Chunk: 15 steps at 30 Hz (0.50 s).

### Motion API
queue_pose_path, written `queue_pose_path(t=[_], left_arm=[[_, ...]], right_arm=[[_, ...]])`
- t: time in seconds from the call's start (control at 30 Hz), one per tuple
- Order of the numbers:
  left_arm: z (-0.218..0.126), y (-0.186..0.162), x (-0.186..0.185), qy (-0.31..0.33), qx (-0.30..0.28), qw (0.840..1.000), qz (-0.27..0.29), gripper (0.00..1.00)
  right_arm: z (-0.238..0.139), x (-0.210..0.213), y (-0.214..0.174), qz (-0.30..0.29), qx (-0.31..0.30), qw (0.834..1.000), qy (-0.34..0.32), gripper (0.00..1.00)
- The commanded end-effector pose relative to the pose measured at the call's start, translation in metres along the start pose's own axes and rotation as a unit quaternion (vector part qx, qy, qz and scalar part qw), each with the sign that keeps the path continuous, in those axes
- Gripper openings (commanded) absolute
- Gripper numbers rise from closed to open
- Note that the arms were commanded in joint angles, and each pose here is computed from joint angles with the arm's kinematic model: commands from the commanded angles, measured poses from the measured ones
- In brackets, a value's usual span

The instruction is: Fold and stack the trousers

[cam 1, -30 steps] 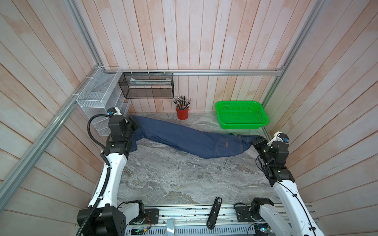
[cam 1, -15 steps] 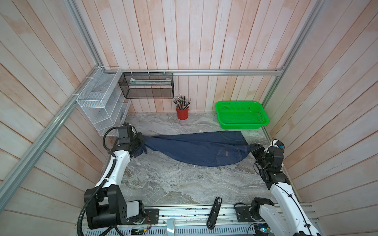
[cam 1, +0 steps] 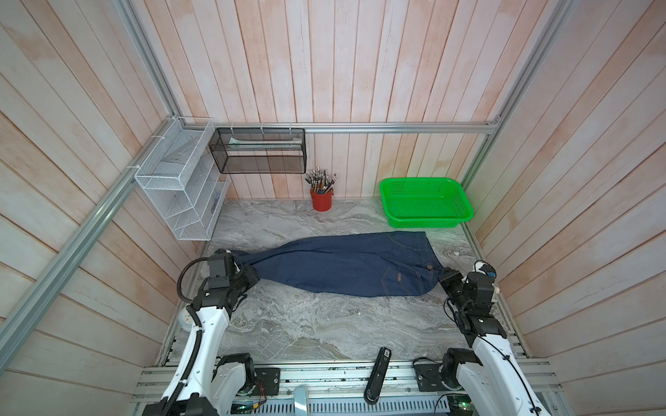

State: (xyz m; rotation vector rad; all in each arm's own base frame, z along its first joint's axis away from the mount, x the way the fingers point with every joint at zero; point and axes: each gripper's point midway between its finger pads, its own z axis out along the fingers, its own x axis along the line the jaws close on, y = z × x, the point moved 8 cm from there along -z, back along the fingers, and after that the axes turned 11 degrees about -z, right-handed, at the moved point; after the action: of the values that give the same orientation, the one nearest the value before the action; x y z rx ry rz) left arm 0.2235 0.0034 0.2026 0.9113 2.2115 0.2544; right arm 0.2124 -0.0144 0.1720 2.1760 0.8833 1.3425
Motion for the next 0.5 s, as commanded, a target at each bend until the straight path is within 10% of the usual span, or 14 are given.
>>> queue_pose_path(t=[0.0, 0.47], left_arm=[[-0.016, -0.003, 0.002, 0.024, -0.014, 0.999, -0.047, 0.66], [0.012, 0.042, -0.046, -0.033, -0.035, 0.998, -0.036, 0.69]], right_arm=[[-0.001, -0.010, -0.006, 0.011, 0.001, 1.000, -0.021, 0.00], [-0.002, -0.018, -0.013, 0.009, 0.000, 0.999, -0.031, 0.00]])
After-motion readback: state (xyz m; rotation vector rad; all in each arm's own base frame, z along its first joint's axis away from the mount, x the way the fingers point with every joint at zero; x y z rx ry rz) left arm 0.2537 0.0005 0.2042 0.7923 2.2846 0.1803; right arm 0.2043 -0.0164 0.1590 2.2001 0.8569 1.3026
